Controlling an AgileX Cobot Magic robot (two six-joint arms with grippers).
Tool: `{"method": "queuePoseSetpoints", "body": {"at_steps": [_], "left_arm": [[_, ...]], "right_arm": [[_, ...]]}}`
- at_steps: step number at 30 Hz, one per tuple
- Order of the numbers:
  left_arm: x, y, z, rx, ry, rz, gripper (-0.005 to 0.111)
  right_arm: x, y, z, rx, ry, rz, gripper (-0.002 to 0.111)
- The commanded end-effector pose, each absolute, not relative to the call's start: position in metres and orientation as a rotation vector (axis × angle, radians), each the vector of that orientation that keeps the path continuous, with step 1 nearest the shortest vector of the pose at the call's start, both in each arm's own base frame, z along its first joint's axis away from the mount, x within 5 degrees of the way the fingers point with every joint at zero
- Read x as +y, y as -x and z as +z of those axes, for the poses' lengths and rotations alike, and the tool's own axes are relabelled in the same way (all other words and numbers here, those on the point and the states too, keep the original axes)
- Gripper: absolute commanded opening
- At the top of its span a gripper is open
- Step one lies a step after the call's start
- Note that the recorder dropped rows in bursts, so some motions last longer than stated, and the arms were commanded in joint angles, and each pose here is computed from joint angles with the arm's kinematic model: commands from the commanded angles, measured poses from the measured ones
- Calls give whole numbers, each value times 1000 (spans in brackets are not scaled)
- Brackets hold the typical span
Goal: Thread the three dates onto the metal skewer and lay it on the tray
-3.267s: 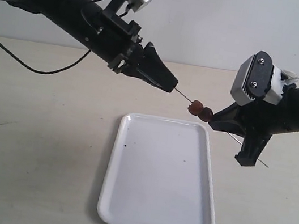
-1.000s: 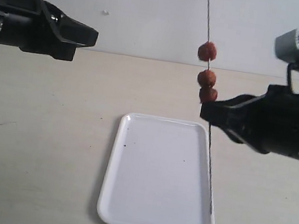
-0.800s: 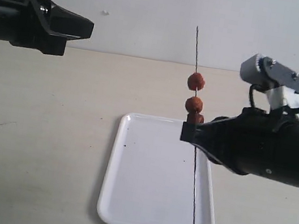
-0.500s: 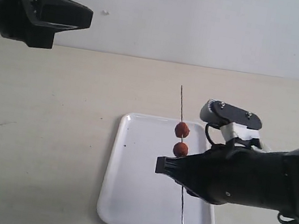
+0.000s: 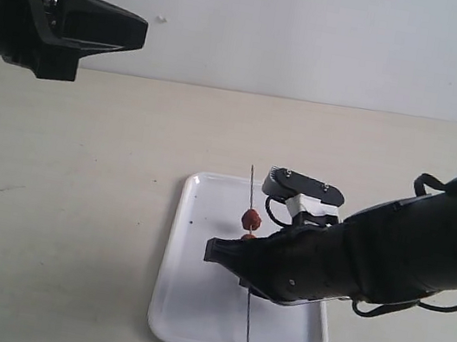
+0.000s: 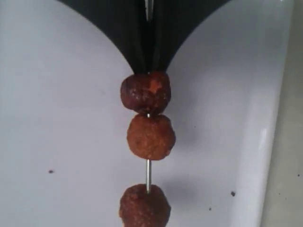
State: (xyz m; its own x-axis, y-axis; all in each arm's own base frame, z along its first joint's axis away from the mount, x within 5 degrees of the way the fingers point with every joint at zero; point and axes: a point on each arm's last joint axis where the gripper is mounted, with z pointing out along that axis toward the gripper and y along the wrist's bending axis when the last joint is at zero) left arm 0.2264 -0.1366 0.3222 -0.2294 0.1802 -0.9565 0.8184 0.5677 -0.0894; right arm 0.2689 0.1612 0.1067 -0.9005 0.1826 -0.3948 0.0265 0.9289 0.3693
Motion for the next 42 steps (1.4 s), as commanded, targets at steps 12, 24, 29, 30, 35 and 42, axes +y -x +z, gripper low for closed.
{"method": "queuePoseSetpoints", "body": {"at_steps": [12,24,29,30,35,42], "left_arm": [[-136,-225,323,1725,-829,-751,0],[-118,-217,320,1723,-692,-593,0],[-93,-184,331,1630,-612,-409,0],[-88,-174,334,1604,-600,-391,0],[-72,-135,336,1498,-598,-330,0],[-36,-59,318,1288,-461,-261,0]], "right_arm": [[162,-281,105,2628,-198,437,7],[163,-281,112,2609,-194,450,34],[164,-280,136,2542,-136,501,34],[164,-279,143,2521,-95,511,34],[163,-276,173,2420,62,514,34],[137,-246,244,2173,103,493,34]]}}
